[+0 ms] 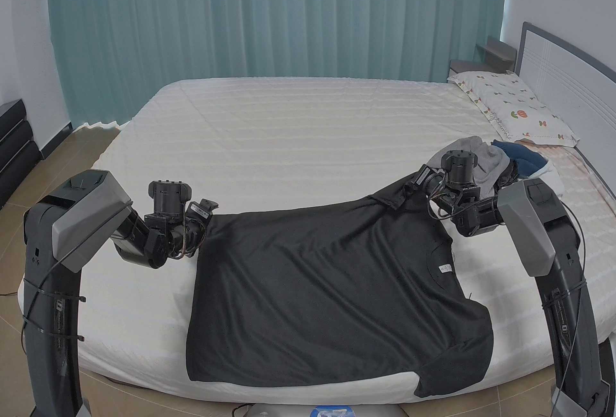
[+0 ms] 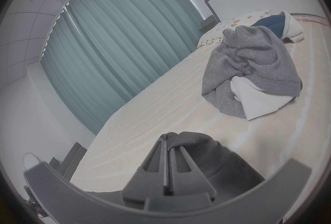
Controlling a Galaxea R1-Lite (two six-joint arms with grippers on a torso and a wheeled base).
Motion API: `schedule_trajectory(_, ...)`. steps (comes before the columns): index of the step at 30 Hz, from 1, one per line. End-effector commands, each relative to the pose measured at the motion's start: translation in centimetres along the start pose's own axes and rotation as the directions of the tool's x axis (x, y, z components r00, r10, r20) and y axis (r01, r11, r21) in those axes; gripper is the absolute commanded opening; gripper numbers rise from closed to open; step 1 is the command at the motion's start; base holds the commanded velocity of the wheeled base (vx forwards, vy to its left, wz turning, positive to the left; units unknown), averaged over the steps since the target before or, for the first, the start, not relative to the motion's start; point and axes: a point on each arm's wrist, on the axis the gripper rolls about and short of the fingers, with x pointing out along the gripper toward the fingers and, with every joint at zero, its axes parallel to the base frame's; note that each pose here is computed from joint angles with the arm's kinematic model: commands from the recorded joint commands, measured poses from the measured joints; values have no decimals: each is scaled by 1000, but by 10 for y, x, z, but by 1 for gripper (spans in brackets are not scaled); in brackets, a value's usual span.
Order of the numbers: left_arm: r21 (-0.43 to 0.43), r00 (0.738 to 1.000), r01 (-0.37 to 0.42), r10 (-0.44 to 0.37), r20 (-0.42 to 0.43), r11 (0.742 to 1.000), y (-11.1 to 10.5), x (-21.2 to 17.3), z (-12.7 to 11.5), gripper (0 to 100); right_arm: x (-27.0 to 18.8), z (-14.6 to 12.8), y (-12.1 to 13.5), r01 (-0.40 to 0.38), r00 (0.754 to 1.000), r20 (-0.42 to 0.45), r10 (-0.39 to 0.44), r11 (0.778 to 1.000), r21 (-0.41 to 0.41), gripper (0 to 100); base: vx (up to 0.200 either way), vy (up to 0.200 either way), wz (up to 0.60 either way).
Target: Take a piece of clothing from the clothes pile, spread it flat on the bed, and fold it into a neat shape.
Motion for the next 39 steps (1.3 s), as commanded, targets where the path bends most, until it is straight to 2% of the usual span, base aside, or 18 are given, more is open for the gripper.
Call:
schedule_trajectory(1,1,1000,0,0,2,1000,0,0,-1,100,9,-10,-17,24,1000,-7,-24,1000,1,100,0,0,0)
schedule_trajectory(6,1,1000,0,0,2,1000,0,0,-1,100,10,-11,-26,42,999,-10,-42,999,5,100,0,0,0)
schedule_trajectory(10,0,1000,-1,1,3,1000,0,0,0,100,1,9,-27,51,999,-3,-51,999,9,100,0,0,0)
schedule_trajectory(12,1,1000,0,0,2,1000,0,0,-1,100,-13,22,-27,50,998,-33,-50,999,10,100,0,0,0)
schedule_trajectory(18,0,1000,1,-1,4,1000,-1,0,0,100,-32,32,-41,42,993,-114,-40,999,15,100,0,0,0)
schedule_trajectory(22,1,1000,0,0,2,1000,0,0,-1,100,-39,22,-63,58,981,-186,-62,998,-27,100,0,0,0)
schedule_trajectory(25,1,1000,0,0,2,1000,0,0,-1,100,-40,10,-72,61,971,-232,-65,998,-26,100,0,0,0)
schedule_trajectory(38,21,1000,-1,1,3,1000,0,0,-1,100,-33,-13,-80,71,959,-274,-72,997,-15,100,0,0,0)
schedule_trajectory(39,21,1000,-1,1,3,1000,0,0,-1,100,-33,-14,-81,72,959,-274,-74,997,-16,0,0,0,0)
